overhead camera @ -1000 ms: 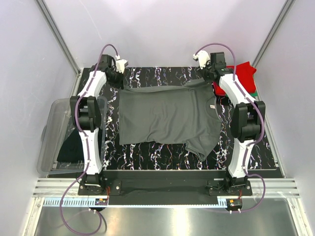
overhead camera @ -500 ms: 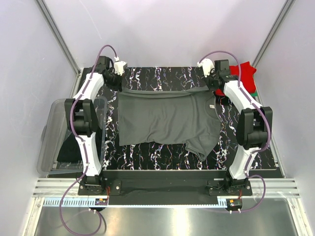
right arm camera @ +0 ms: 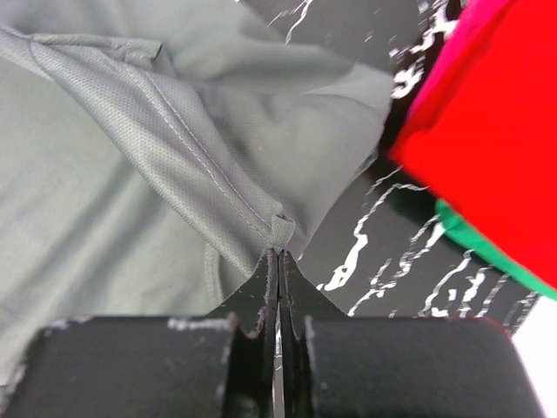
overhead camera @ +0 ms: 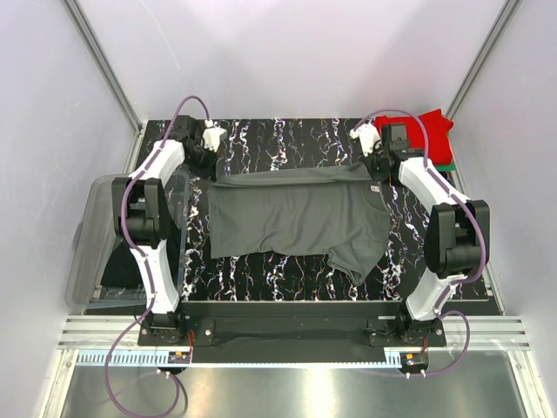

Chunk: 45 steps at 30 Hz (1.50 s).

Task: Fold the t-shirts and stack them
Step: Fold the tshirt

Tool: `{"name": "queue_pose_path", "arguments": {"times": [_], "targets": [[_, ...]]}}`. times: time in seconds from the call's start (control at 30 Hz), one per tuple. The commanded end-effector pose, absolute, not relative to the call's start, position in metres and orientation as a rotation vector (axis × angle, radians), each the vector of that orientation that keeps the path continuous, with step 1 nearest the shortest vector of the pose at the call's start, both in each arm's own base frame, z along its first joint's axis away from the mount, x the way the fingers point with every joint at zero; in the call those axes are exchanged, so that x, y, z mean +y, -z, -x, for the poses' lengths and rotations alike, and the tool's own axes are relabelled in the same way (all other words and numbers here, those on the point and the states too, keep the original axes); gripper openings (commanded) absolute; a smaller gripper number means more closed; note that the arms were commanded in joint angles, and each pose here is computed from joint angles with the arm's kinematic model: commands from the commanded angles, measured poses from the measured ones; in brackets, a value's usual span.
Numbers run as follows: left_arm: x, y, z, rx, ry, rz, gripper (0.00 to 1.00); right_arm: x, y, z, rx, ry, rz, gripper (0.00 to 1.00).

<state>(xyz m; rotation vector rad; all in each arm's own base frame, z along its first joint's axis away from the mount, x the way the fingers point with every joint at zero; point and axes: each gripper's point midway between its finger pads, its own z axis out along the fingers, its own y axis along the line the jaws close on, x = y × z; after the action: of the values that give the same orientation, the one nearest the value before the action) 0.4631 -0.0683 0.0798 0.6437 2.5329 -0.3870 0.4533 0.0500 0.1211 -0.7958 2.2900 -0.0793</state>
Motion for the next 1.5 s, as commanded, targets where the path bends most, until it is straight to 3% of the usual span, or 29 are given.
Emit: {"name": "queue_pose_path", "arguments": {"times": [0.0,0.3,0.33,0.43,0.57,0.7,1.03,1.47], "targets": [[-0.077,-0.109,-0.462,2.438,0.393,-0.689,0.0,0.054,-0.128,-0.443,2.278,0.049,0.791,0.0],[-0.072,-0.104,-0.435,2.476,0.364,-0.709,0.0,0.064,-0.104,-0.414,2.384,-0.081,0.815,0.0],[-0.07,-0.104,-0.429,2.481,0.357,-0.715,0.08,0.069,-0.108,-0.411,2.382,-0.126,0.823,0.06],[-0.066,-0.142,-0.428,2.381,0.292,-0.763,0.16,0.079,-0.131,-0.393,2.399,-0.223,0.861,0.31],[-0.067,-0.183,-0.441,2.269,0.244,-0.784,0.25,0.078,-0.166,-0.387,2.303,-0.186,0.908,0.37],[-0.076,-0.177,-0.462,2.293,0.29,-0.729,0.28,0.075,-0.153,-0.409,2.291,-0.137,0.916,0.37],[-0.105,-0.098,-0.47,2.468,0.311,-0.769,0.19,0.098,-0.095,-0.464,2.399,-0.306,0.952,0.33],[-0.098,-0.055,-0.43,2.62,0.31,-0.799,0.11,0.106,-0.062,-0.487,2.484,-0.372,0.903,0.32]]}}
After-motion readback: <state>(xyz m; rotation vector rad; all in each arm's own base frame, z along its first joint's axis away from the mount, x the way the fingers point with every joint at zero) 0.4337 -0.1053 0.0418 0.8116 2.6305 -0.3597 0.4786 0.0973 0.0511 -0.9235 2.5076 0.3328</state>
